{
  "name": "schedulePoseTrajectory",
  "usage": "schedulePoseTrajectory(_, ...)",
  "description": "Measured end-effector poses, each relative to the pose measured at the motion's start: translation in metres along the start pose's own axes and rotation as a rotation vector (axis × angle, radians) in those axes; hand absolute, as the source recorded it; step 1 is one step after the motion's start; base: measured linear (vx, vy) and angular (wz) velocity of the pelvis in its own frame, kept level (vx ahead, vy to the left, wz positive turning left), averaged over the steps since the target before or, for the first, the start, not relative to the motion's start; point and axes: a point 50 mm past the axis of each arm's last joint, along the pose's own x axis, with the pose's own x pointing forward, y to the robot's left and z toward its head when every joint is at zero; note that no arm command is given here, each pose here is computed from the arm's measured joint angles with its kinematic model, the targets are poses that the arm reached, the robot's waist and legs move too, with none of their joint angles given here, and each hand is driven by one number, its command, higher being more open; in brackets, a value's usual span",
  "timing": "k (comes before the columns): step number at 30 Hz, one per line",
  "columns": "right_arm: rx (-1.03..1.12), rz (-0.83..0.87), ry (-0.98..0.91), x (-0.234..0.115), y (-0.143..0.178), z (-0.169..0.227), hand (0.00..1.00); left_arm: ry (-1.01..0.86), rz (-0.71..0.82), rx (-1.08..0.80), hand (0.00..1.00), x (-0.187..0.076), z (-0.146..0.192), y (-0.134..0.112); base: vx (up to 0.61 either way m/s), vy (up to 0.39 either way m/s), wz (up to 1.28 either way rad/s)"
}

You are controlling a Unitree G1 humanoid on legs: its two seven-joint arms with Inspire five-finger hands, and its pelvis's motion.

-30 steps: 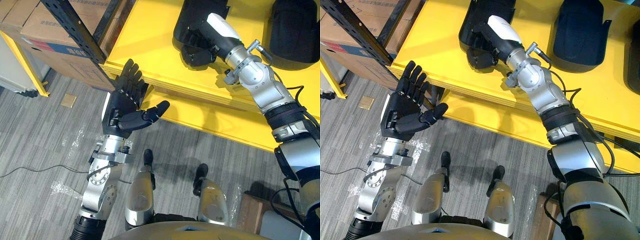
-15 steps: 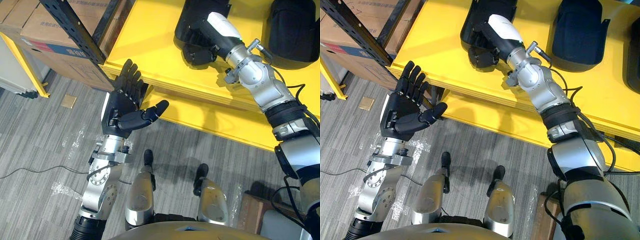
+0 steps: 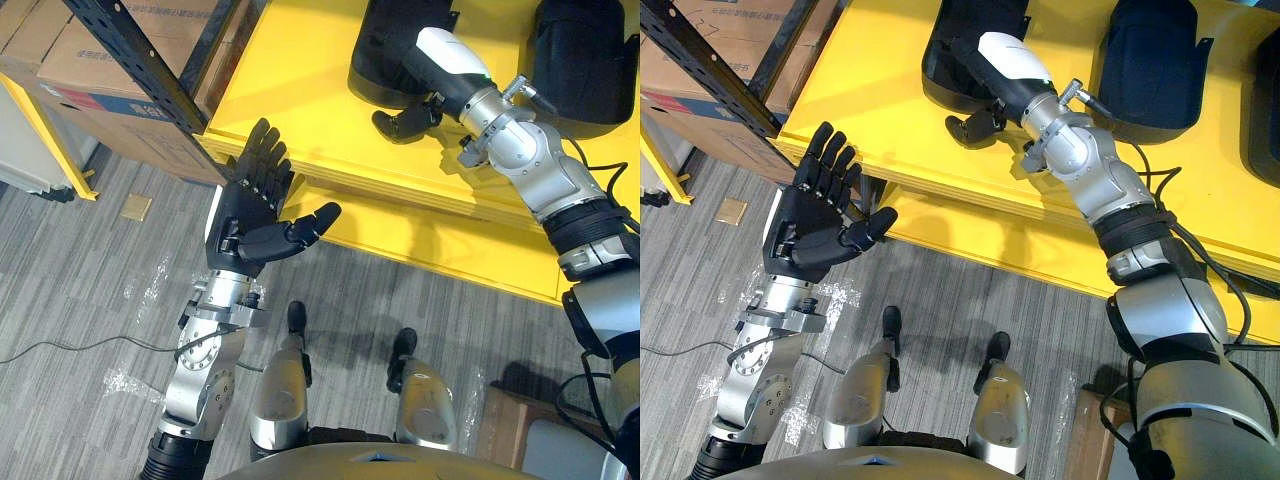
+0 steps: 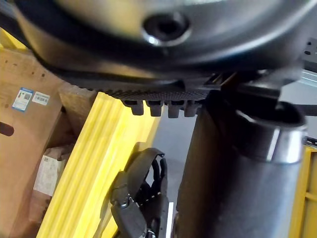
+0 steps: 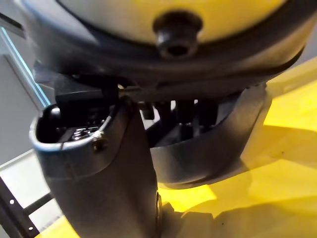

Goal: Walk over and take three plastic housings, then place them on the shelf

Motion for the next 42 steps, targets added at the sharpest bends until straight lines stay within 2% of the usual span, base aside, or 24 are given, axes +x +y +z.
schedulePoseTrajectory(5,0.021,0.019,-0.029,-0.018,0.015,0.005,1.0,0.024,-0.009,-0.007,1.0,-0.001,-0.004,-0.002,0.03,-0.003,-0.07)
schedulePoseTrajectory(11,-0.055,0.068,-0.043,-0.032,0.037,0.01,1.0,0.119,0.023,-0.01,1.0,-0.01,-0.023,0.004,0.08,-0.015,-0.04)
schedulePoseTrajectory(15,-0.092,-0.071,-0.11,-0.032,0.019,0.024,1.0,0.139,0.029,-0.008,1.0,-0.014,-0.026,0.005,0.05,-0.013,-0.03)
schedulePoseTrajectory(17,-0.073,-0.276,-0.222,-0.036,-0.013,0.044,1.0,0.144,0.028,-0.005,1.0,-0.014,-0.027,0.004,0.0,0.0,0.0)
schedulePoseTrajectory(20,-0.012,-0.446,-0.296,-0.048,-0.043,0.055,1.0,0.144,0.048,0.0,1.0,-0.014,-0.028,0.005,0.01,0.002,-0.01)
schedulePoseTrajectory(23,0.079,-0.555,-0.294,-0.068,-0.06,0.049,1.0,0.127,0.123,0.059,1.0,-0.014,-0.024,0.013,0.0,0.002,-0.02)
schedulePoseTrajectory(27,0.14,-0.636,-0.135,-0.111,-0.06,0.019,1.0,0.032,0.311,0.117,1.0,-0.019,-0.011,0.04,-0.01,0.004,-0.11)
schedulePoseTrajectory(31,0.23,-0.677,0.146,-0.176,-0.034,-0.019,1.0,-0.099,0.586,0.34,1.0,-0.041,0.013,0.07,0.0,0.001,-0.15)
schedulePoseTrajectory(34,0.329,-0.727,0.421,-0.234,-0.001,-0.043,1.0,-0.135,0.807,0.446,1.0,-0.067,0.024,0.09,0.03,-0.006,-0.12)
schedulePoseTrajectory(37,0.503,-0.827,0.657,-0.292,0.041,-0.048,1.0,-0.115,1.019,0.512,1.0,-0.102,0.028,0.106,0.04,-0.008,-0.17)
schedulePoseTrajectory(38,0.535,-0.84,0.697,-0.3,0.05,-0.047,1.0,-0.098,1.051,0.521,1.0,-0.109,0.027,0.109,0.03,-0.008,-0.3)
schedulePoseTrajectory(41,0.743,-0.874,0.945,-0.346,0.108,-0.033,1.0,0.071,1.244,0.533,1.0,-0.156,0.006,0.127,0.04,-0.018,-0.21)
schedulePoseTrajectory(42,0.789,-0.874,0.999,-0.353,0.121,-0.03,1.0,0.104,1.279,0.523,1.0,-0.164,0.001,0.129,0.03,-0.023,-0.25)
